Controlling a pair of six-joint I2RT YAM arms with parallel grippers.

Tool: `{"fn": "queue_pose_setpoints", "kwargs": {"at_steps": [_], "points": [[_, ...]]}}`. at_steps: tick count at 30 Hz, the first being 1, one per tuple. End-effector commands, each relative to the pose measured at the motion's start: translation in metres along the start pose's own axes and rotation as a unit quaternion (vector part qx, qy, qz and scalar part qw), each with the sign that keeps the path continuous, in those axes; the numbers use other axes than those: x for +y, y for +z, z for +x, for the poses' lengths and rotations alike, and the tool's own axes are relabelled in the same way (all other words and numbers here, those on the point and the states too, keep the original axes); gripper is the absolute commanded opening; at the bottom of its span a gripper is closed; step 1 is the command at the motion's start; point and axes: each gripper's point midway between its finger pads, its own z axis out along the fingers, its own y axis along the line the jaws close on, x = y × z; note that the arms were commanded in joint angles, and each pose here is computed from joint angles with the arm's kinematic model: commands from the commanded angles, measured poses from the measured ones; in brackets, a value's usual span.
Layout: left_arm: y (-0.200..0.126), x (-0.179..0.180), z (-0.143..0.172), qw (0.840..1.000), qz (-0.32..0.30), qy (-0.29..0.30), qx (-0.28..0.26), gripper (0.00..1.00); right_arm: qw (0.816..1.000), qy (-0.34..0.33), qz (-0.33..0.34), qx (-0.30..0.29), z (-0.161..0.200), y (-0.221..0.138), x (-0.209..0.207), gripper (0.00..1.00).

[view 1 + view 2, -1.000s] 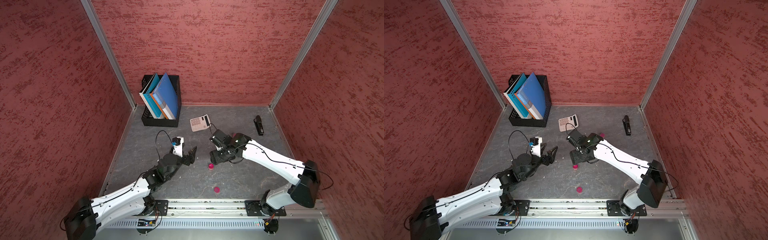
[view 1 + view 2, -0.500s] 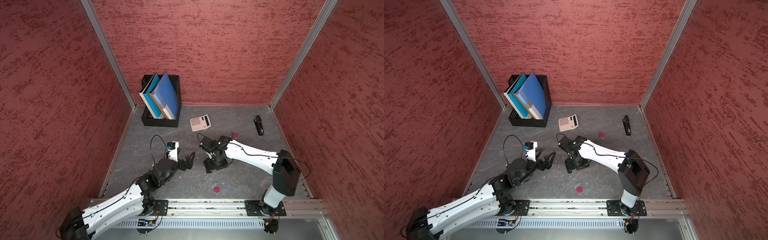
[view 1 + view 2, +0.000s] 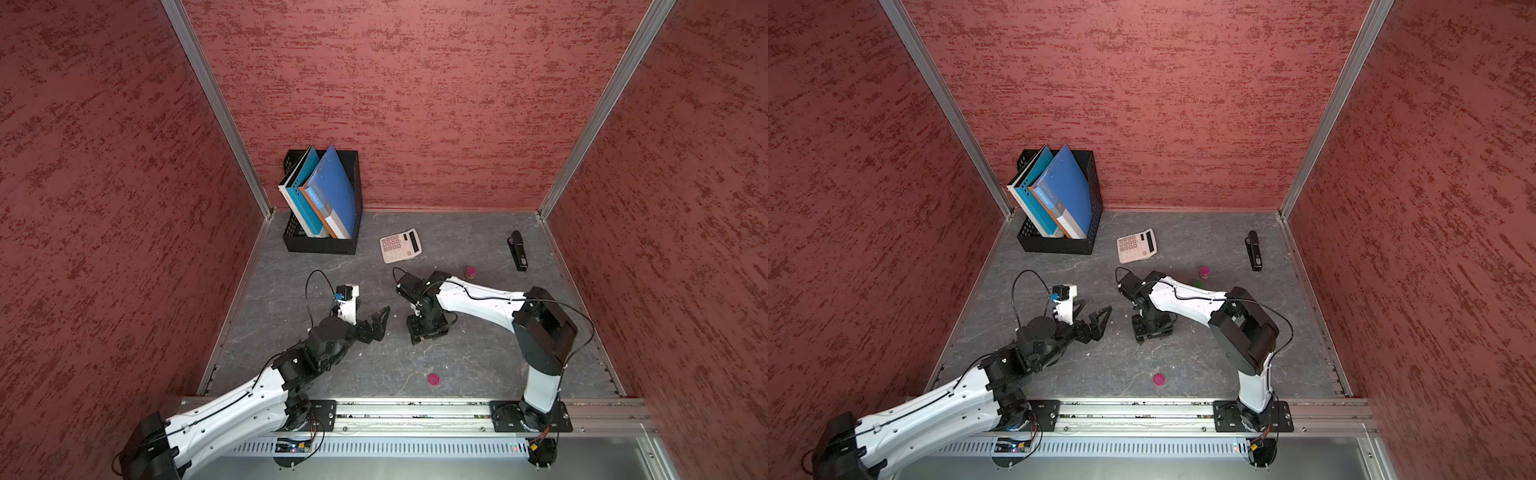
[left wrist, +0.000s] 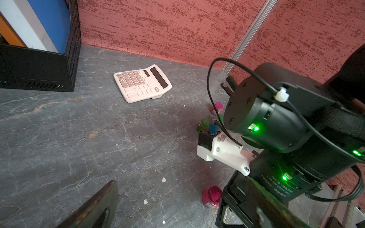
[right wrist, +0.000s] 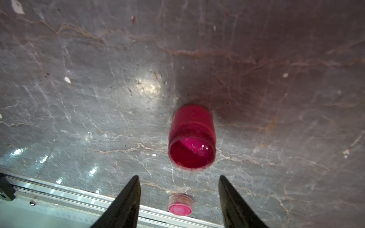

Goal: Close the paint jar lid
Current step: Pick up the paint jar from the center of the board.

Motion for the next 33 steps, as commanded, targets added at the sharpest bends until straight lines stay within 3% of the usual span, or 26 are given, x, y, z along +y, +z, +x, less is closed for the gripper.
{"fn": "queue_pose_setpoints", "kwargs": {"at_steps": [1,10,16,21,33], "points": [[0.000,-0.001,0.000,1.000,0.004,-0.001,-0.001,1.00,1.000,0.005,-0.016,-0.020,-0.015,-0.002,0.004,0.56],[0.000,-0.001,0.001,1.000,0.001,0.001,0.002,1.00,1.000,0.001,-0.014,-0.009,-0.025,0.010,0.004,0.52],[0.000,0.000,0.000,1.000,0.000,0.000,0.002,1.00,1.000,0.003,-0.010,-0.013,-0.030,0.010,0.003,0.42],[0.001,0.001,0.002,1.000,-0.003,0.001,0.003,0.98,1.000,0.003,-0.004,-0.025,-0.030,-0.001,0.000,0.33],[0.009,-0.007,0.011,1.000,0.022,0.010,0.014,0.98,0.999,-0.003,0.009,-0.041,-0.030,-0.028,-0.009,0.27]]}}
